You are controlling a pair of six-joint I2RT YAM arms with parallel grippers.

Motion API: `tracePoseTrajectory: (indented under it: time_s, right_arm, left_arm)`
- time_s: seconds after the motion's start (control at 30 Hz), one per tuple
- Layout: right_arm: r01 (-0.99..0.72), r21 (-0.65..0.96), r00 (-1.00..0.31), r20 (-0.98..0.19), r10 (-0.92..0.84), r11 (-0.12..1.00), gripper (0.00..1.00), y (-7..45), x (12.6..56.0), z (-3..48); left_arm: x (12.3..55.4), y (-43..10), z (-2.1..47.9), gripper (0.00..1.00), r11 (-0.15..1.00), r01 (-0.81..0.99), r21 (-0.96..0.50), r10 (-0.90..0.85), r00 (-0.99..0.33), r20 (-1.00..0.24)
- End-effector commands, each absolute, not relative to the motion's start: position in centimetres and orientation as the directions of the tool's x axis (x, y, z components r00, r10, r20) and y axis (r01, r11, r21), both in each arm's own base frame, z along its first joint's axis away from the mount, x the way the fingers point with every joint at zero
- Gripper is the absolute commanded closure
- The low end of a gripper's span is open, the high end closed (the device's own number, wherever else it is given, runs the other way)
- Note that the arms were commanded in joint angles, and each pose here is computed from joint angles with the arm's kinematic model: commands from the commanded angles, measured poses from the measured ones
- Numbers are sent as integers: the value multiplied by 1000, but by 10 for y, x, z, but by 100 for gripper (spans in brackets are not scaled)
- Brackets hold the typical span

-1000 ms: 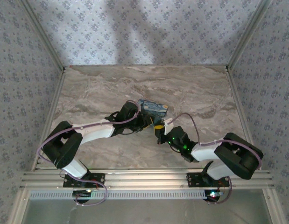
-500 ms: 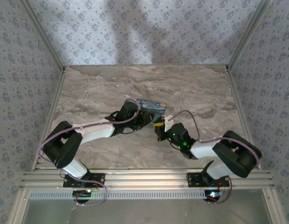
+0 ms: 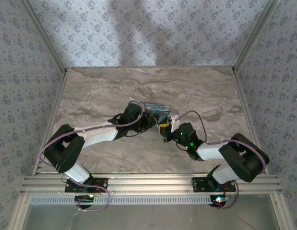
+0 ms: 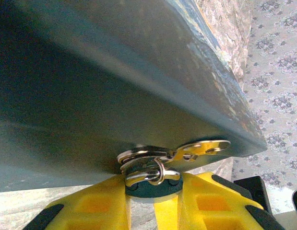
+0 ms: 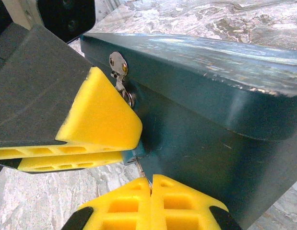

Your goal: Unlock the padlock with the key

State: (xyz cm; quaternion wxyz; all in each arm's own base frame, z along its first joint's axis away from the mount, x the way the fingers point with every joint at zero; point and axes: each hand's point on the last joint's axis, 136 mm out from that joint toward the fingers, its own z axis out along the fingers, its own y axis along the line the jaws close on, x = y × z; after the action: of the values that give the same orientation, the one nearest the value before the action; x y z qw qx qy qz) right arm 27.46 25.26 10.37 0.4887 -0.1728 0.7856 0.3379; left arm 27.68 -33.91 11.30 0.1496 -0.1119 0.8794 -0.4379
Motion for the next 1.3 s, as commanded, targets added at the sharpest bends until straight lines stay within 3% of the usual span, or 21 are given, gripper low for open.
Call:
tracePoseTrajectory:
  time_s: [0.0,0.43,0.73,1.07,1.27]
  right_arm:
    - [-612,329,-361,-925,115,719,100,260,295,137]
    - [-616,339,-304,-935,182,711,100,275,309,162]
    - [-514,394,-442,-883,159,762,100,262,288,107]
    - [-373,469,-597,-782,180,801,100,261,266,54]
    - [-322,502,-659,-727,191,803,100,266,261,36]
  left_arm:
    - [259,-359,126,75,550,-28,-835,-242,-962,-127]
    - [258,-362,115,75,553,-48,-832,-240,-965,-104]
    - [266,-354,87,75,553,-95,-828,-278,-957,-77]
    - [268,-348,69,58,544,-126,-829,-305,-951,-56]
    - [269,-335,80,40,549,-117,-828,-331,-939,-87]
